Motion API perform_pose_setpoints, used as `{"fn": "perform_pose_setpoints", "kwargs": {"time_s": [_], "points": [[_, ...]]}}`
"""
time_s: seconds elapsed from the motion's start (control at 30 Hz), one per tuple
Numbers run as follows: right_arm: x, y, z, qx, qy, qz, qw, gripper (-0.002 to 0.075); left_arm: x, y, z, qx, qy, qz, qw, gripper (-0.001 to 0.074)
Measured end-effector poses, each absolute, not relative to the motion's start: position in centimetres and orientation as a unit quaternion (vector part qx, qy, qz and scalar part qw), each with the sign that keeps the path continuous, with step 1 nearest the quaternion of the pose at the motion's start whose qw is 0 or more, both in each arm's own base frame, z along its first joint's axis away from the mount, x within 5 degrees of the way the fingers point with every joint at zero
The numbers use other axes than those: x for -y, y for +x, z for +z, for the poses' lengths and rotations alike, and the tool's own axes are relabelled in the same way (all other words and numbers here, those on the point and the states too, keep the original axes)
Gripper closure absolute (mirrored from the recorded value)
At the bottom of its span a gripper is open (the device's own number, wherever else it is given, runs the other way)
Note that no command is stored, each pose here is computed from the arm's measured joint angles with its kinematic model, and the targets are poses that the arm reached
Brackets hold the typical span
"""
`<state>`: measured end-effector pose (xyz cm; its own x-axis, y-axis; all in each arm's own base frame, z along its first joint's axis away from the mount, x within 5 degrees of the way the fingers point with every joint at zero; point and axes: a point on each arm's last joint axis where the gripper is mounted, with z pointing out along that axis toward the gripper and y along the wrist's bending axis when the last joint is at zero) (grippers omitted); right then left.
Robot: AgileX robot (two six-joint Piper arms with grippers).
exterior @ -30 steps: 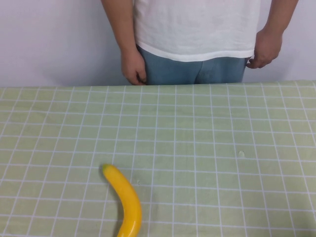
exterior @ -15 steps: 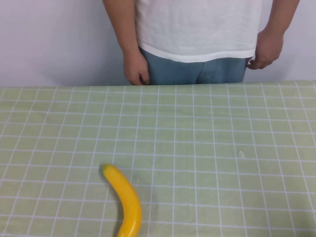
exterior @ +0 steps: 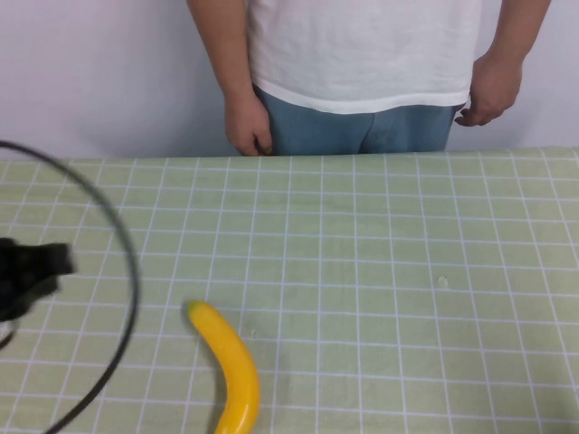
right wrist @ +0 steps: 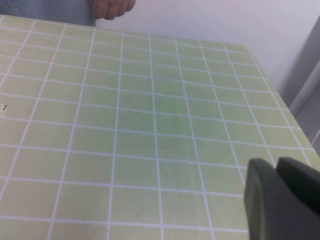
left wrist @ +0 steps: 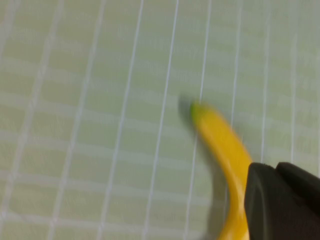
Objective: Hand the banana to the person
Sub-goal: Pick up the banana
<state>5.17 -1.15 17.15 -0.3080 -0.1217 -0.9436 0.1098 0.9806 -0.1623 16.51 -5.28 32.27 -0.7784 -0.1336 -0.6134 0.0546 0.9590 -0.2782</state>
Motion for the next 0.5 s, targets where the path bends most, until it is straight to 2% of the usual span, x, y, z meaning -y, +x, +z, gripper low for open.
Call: {"fn": "perform_pose_setpoints", "kwargs": {"time_s": [0.17, 0.4, 0.5], "points": [[1.2, 5.2, 17.2, -0.803, -0.004, -0.098, 0.588, 0.0733, 7.5, 19.9, 30.3, -0.956, -0.029, -0.167, 0.238, 0.0738], [1.2, 5.2, 17.2, -0.803, -0.004, -0.098, 0.588, 0.0733, 11.5, 23.2, 25.9, -0.967, -0.049, -0.184, 0.169, 0.0729], [1.2, 5.2, 17.2, -0.803, -0.004, -0.098, 0.588, 0.0733, 12.5, 24.6, 24.1, -0.974, -0.054, -0.178, 0.129, 0.0675]]}}
